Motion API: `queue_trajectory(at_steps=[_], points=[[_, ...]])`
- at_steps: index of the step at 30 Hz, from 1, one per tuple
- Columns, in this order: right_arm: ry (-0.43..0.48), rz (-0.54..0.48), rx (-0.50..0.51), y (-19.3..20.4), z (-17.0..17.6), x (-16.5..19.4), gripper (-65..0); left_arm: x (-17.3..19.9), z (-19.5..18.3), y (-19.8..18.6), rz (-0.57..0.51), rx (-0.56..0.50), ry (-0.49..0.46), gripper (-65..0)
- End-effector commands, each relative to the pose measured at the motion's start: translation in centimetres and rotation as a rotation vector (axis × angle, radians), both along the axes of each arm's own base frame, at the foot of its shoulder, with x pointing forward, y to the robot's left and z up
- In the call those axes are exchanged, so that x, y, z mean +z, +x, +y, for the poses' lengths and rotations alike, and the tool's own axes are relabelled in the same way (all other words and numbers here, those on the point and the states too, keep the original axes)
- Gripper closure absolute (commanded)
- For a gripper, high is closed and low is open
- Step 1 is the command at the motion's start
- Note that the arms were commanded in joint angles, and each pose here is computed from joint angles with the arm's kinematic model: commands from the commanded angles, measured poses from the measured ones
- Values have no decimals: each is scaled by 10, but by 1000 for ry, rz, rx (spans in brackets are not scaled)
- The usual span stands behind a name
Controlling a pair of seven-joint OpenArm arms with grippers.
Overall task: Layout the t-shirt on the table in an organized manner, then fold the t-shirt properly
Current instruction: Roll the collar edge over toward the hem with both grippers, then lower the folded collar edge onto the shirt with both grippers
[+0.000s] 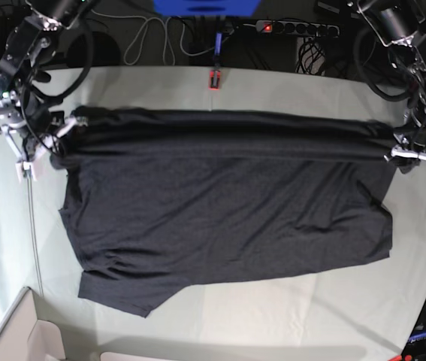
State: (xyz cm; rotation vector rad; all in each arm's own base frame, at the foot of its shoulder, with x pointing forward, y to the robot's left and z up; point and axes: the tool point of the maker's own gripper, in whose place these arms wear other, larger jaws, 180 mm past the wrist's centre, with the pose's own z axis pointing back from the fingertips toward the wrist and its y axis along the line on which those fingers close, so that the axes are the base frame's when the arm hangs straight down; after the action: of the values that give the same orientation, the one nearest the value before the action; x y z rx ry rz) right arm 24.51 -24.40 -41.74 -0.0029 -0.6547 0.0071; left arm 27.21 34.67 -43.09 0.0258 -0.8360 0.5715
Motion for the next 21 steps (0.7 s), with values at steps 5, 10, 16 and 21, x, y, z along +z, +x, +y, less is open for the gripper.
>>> queue_trajectory(at_steps=[5, 10, 16, 21], points=[[-2, -43, 53, 20, 11, 10, 0, 11, 12, 13, -40, 8, 22, -1], [4, -28, 80, 21, 17, 5, 0, 13, 11, 15, -45, 3, 22, -61], [-12, -32, 74, 21, 10, 7, -203, 15, 11, 15, -47, 2, 28, -308], [-35, -27, 48, 14, -7, 9, -345, 4, 16, -9, -6, 9, 35, -351]])
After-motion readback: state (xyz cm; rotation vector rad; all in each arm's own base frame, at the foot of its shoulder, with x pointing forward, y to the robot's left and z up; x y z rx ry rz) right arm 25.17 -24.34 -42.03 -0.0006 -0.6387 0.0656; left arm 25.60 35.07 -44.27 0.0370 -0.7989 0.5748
